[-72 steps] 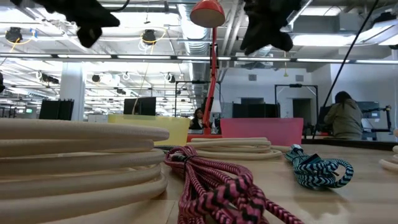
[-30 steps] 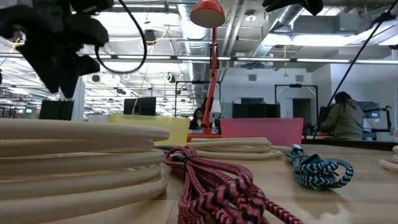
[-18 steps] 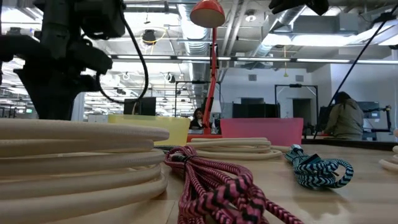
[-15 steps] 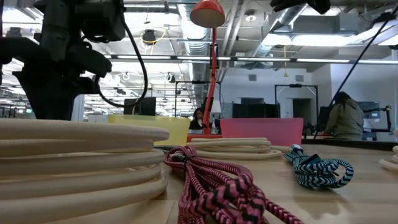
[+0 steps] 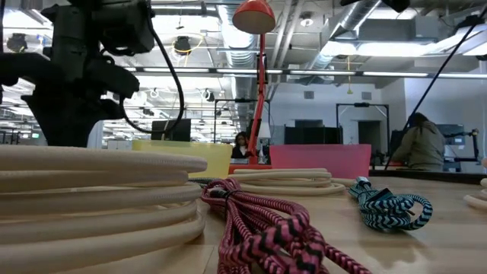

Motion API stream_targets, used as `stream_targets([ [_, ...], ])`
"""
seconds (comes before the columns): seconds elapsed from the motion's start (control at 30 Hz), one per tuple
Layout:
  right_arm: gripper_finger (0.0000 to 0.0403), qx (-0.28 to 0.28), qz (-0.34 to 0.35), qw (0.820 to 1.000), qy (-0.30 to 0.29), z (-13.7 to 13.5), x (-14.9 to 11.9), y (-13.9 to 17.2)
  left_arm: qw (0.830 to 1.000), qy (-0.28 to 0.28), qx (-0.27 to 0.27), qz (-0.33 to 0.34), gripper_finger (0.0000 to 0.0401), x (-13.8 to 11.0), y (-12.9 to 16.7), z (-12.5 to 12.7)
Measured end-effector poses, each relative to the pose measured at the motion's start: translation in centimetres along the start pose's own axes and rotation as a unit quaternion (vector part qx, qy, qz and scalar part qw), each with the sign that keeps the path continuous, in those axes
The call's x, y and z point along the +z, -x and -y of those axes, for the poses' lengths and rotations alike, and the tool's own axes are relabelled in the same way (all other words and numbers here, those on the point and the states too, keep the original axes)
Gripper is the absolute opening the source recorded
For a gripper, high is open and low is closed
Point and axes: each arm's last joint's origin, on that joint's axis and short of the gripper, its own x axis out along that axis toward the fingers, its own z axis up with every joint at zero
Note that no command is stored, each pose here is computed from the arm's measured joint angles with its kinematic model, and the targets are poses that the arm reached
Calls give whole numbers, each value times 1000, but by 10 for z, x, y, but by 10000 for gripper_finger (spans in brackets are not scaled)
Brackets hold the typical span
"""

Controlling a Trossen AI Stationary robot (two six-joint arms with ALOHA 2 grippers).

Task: Pick & Place USB Port
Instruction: Put the light brown USB cable into the yellow bin

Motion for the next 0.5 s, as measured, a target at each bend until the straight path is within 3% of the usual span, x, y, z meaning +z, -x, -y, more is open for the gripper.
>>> stream_targets([
  [0.5,63,15,0,1000,-5,-5,-2,3,998,3,4,-68,119,6,-29,-1],
])
